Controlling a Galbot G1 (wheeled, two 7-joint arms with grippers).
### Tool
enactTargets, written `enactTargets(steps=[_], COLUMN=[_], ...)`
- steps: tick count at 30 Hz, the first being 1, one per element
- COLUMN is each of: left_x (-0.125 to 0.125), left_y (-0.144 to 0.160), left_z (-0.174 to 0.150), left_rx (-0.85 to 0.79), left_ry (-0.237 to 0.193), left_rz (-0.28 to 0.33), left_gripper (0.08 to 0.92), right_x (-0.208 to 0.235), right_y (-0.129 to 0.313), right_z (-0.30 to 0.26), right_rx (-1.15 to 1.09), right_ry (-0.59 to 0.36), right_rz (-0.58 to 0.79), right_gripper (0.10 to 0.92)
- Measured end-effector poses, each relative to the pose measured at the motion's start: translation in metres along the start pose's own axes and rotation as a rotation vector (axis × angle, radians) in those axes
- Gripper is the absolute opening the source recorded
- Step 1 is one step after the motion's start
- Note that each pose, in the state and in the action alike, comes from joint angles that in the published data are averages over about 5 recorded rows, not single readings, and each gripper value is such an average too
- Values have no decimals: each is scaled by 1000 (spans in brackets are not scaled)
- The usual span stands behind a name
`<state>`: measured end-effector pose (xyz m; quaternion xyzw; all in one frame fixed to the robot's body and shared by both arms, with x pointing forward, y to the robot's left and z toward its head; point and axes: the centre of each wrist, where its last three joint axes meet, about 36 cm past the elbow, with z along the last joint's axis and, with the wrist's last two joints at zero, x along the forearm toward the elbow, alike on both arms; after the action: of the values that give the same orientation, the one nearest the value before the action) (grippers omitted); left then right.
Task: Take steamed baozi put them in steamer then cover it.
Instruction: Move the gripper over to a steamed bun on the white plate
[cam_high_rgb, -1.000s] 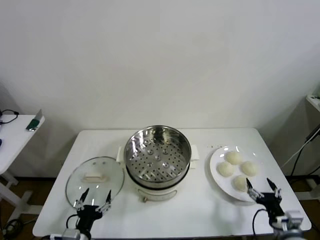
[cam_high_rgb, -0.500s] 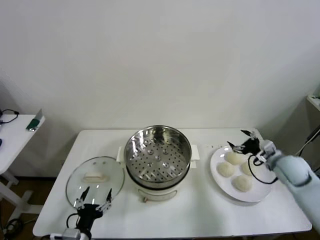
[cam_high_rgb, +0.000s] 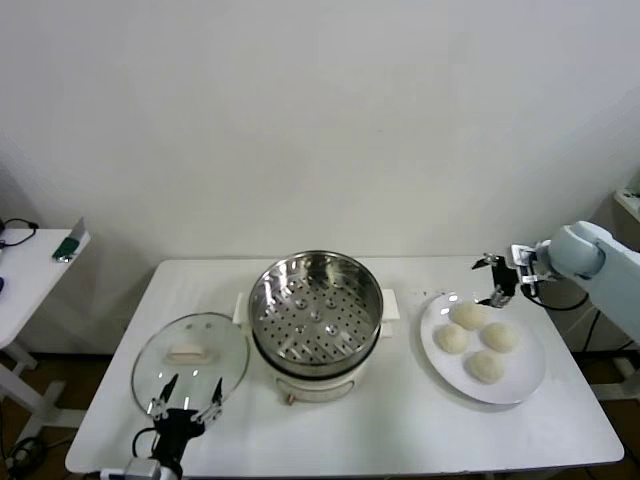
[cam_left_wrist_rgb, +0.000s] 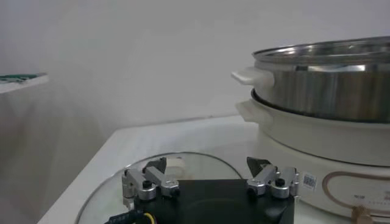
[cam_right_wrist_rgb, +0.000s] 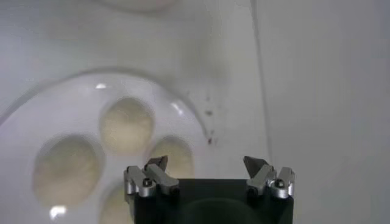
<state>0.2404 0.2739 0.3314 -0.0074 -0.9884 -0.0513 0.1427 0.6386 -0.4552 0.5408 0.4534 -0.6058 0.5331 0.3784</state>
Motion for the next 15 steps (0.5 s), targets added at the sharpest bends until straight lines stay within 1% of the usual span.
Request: enactTargets(steps=[7, 15], left_x=[1, 0], left_y=[1, 2], left_z=[5, 10], left_rx=[-1, -1], left_ry=[8, 15], left_rz=[-6, -11], left_gripper=[823, 823], right_x=[-22, -56], right_y=[-14, -24], right_z=[-2, -9], right_rx=[-8, -20], right_ry=[39, 62], right_rz=[-84, -135], right_gripper=[823, 823])
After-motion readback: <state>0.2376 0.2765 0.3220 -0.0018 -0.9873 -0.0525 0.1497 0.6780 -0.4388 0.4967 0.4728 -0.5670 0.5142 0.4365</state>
